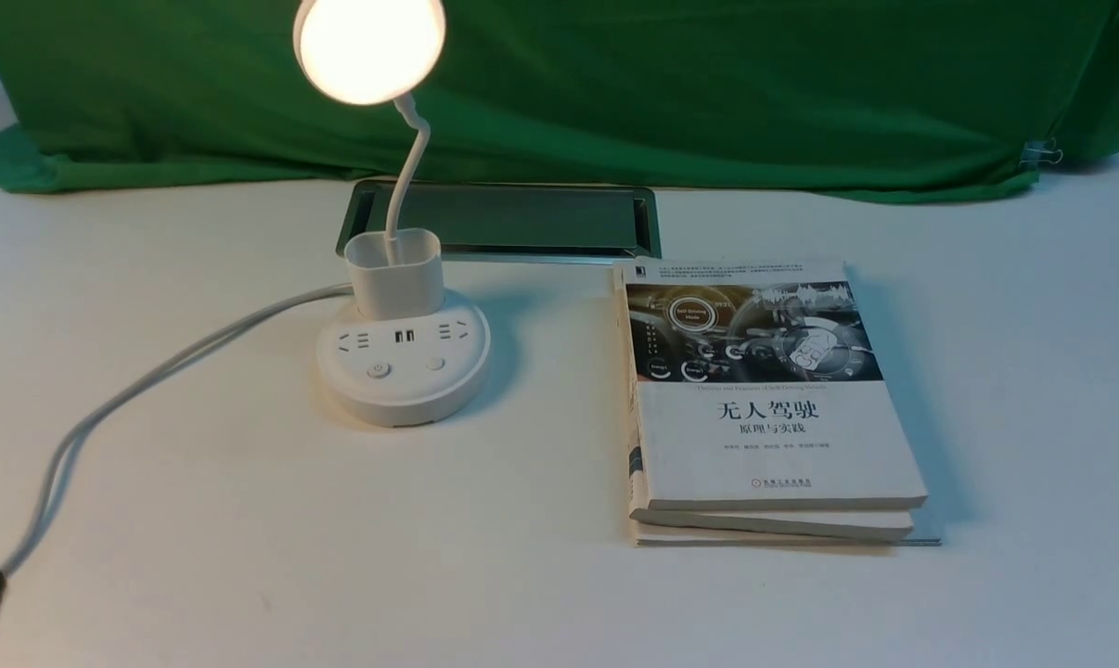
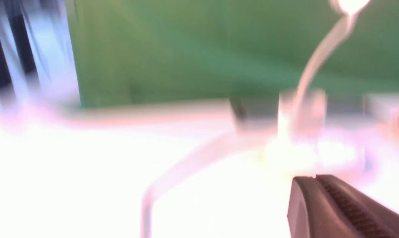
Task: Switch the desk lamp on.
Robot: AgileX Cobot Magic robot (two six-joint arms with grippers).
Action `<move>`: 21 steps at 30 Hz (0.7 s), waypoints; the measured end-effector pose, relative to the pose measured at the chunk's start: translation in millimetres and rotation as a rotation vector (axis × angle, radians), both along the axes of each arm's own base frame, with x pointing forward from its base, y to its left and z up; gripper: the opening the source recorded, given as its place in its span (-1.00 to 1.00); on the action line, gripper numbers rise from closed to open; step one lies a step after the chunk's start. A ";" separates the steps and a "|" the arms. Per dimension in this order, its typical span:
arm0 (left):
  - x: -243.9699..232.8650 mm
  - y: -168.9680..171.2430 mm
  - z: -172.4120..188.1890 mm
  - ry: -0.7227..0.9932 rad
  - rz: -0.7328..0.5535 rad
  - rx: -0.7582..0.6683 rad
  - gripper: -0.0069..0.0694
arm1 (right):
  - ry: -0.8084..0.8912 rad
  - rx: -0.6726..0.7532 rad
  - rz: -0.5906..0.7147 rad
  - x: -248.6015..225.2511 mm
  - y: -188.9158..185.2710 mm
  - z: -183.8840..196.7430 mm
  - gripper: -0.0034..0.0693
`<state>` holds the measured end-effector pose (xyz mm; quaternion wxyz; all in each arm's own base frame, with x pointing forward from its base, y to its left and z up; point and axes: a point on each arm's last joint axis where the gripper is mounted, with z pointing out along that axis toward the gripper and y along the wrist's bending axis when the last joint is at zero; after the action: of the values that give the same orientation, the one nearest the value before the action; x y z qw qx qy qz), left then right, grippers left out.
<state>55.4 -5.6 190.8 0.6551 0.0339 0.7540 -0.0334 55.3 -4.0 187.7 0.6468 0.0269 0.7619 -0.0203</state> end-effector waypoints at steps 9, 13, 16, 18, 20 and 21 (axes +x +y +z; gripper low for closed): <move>0.0 -0.6 -1.3 0.007 -0.002 -0.026 -0.76 | 0.000 0.000 0.000 0.0 0.0 0.0 -0.24; 0.0 -0.6 -1.3 0.006 -0.003 -0.020 -0.76 | 0.000 0.000 0.000 0.0 0.0 0.0 -0.24; 0.0 -0.6 -1.3 0.006 -0.004 -0.019 -0.76 | 0.000 0.000 0.000 0.0 0.0 0.0 -0.24; 0.0 -0.6 -1.3 0.006 -0.004 -0.017 -0.76 | 0.000 0.000 0.000 0.0 0.0 0.0 -0.24; 0.0 -0.6 -1.3 0.006 -0.005 -0.016 -0.76 | 0.000 0.000 0.000 0.0 0.0 0.0 -0.24; 0.0 -0.6 -1.3 0.006 -0.005 -0.016 -0.76 | 0.000 0.000 0.000 0.0 0.0 0.0 -0.24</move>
<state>55.5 -6.2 189.5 0.6532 0.0304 0.7555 -0.0408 55.3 -4.0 187.7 0.6468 0.0269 0.7619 -0.0203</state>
